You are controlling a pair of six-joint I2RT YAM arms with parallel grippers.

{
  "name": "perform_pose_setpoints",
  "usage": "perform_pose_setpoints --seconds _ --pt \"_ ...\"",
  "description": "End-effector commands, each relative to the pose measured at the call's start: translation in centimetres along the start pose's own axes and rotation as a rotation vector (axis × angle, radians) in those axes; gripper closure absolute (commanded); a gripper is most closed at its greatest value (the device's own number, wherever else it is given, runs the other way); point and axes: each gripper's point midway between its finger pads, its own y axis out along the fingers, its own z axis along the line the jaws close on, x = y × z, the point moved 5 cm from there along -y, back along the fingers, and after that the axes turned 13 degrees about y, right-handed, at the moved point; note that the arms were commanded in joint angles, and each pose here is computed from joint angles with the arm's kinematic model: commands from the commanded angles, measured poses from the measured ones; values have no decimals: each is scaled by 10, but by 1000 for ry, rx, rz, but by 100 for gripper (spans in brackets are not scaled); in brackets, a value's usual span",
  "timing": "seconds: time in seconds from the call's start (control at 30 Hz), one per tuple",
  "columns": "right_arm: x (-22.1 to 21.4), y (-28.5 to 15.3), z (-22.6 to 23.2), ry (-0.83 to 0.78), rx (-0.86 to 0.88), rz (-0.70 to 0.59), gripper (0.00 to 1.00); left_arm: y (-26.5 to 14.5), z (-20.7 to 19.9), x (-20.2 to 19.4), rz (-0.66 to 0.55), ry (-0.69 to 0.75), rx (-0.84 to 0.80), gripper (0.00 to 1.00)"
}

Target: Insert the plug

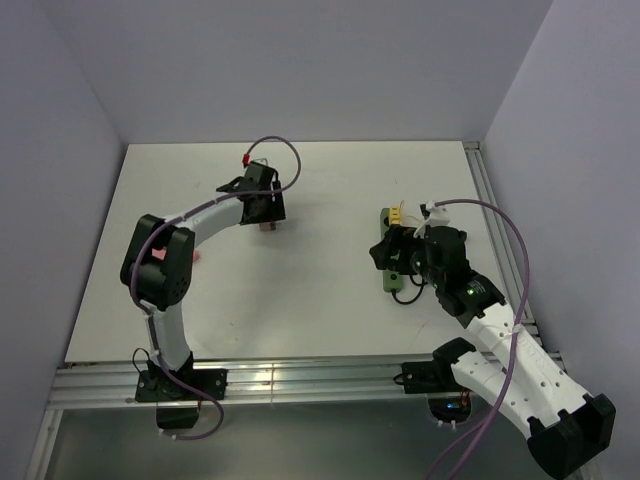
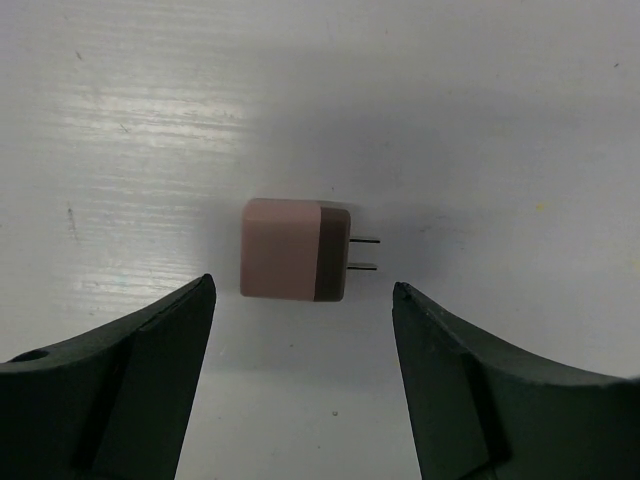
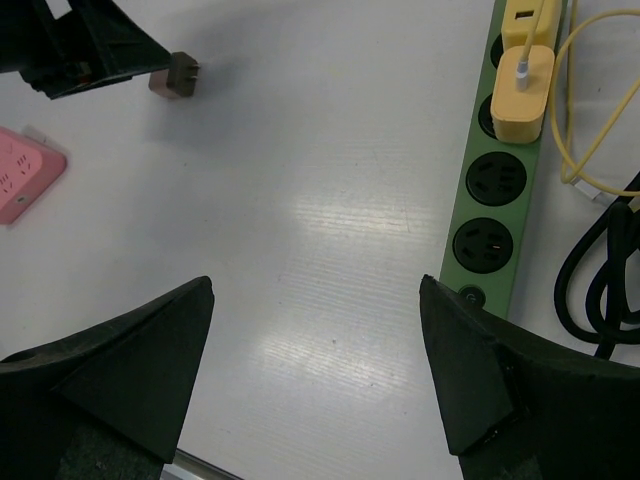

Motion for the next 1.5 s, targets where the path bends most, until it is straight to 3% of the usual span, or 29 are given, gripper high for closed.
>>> perform_pose_setpoints --seconds 0.0,0.47,0.67,0.87,0.97,1.03,1.1,1.13,1.23,1.37,1.47 --pt "15 -9 14 3 46 -45 10 8 -1 6 -20 54 51 23" --pt "7 -4 19 21 100 -3 14 26 -4 -5 -23 53 32 31" --pt "6 -4 17 29 84 0 16 33 -5 -8 -17 61 28 49" --pt "5 -2 18 44 73 14 16 36 -6 -12 -4 73 19 53" --pt "5 0 20 63 63 17 16 38 -7 -16 3 79 4 64" --pt "8 3 18 137 15 -2 11 39 -8 -19 4 81 -9 73" --pt "9 8 12 159 -61 -1 7 39 -9 -22 10 85 -23 90" --pt "8 8 13 138 -63 20 5 38 -10 -21 4 80 -31 100" --pt "-8 9 14 135 -43 138 0 25 -15 -9 -35 63 -73 100" --pt "-36 10 3 212 -25 290 2 -8 -28 16 -122 5 -141 100" --pt "-43 -1 7 218 22 329 4 -25 -47 18 -175 -5 -218 100"
